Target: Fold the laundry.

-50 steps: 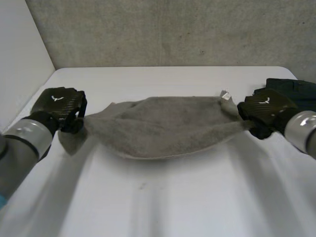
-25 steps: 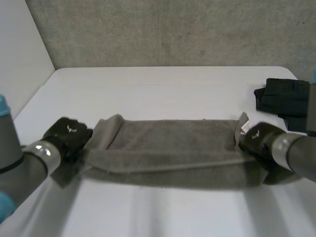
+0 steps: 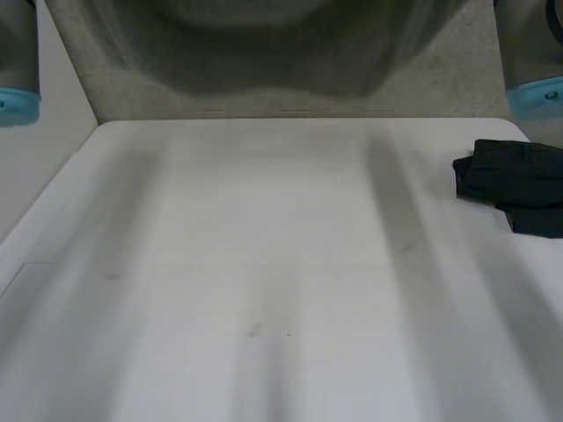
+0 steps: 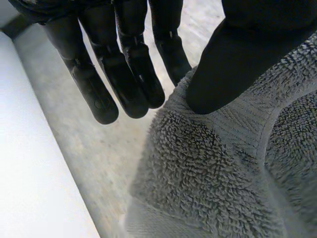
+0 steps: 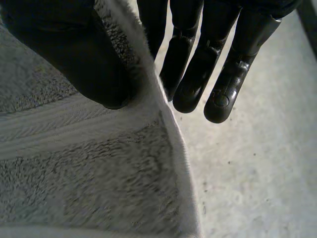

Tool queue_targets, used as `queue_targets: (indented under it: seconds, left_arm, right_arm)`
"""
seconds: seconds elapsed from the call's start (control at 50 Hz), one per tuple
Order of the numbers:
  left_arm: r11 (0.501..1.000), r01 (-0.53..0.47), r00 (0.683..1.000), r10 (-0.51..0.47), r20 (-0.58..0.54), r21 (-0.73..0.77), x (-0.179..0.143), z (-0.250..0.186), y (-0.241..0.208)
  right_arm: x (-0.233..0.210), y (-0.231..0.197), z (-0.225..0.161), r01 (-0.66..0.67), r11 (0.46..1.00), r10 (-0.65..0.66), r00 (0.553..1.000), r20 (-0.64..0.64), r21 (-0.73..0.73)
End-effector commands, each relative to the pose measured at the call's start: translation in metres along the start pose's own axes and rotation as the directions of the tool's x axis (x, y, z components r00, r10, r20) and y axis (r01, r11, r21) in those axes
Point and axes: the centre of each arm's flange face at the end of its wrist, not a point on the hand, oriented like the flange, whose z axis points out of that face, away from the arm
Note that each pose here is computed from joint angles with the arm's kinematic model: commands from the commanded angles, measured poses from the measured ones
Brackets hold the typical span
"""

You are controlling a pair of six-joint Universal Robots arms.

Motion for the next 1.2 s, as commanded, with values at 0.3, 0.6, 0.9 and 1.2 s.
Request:
queue_targets:
  seconds: [0.3, 0.6, 0.9, 1.2]
  left_arm:
    - [0.807, -0.078, 0.973, -0.065, -0.220, -0.585, 0.052, -0.164, 0.202]
    - [0.629, -0.265, 0.926, -0.044, -0.374, -0.731, 0.041, -0.223, 0.190]
    - [0.213, -0.736, 0.595, -0.249, -0.764, -0.643, 0.010, -0.333, 0.097]
    - [0.591, -0.492, 0.827, 0.088, -0.556, -0.639, 0.027, -0.223, 0.152]
  right_arm:
    - [-0.184, 0.121, -0.154, 0.054, 0.929, 0.165, 0.825, 0.541, -0.367]
    - [-0.170, 0.110, -0.205, 0.178, 0.809, 0.350, 0.621, 0.702, -0.561]
    - [-0.071, 0.061, -0.276, 0.491, 0.634, 0.531, 0.286, 0.798, -0.598]
    - [-0.120, 0.115, -0.224, 0.403, 0.726, 0.286, 0.560, 0.777, -0.557]
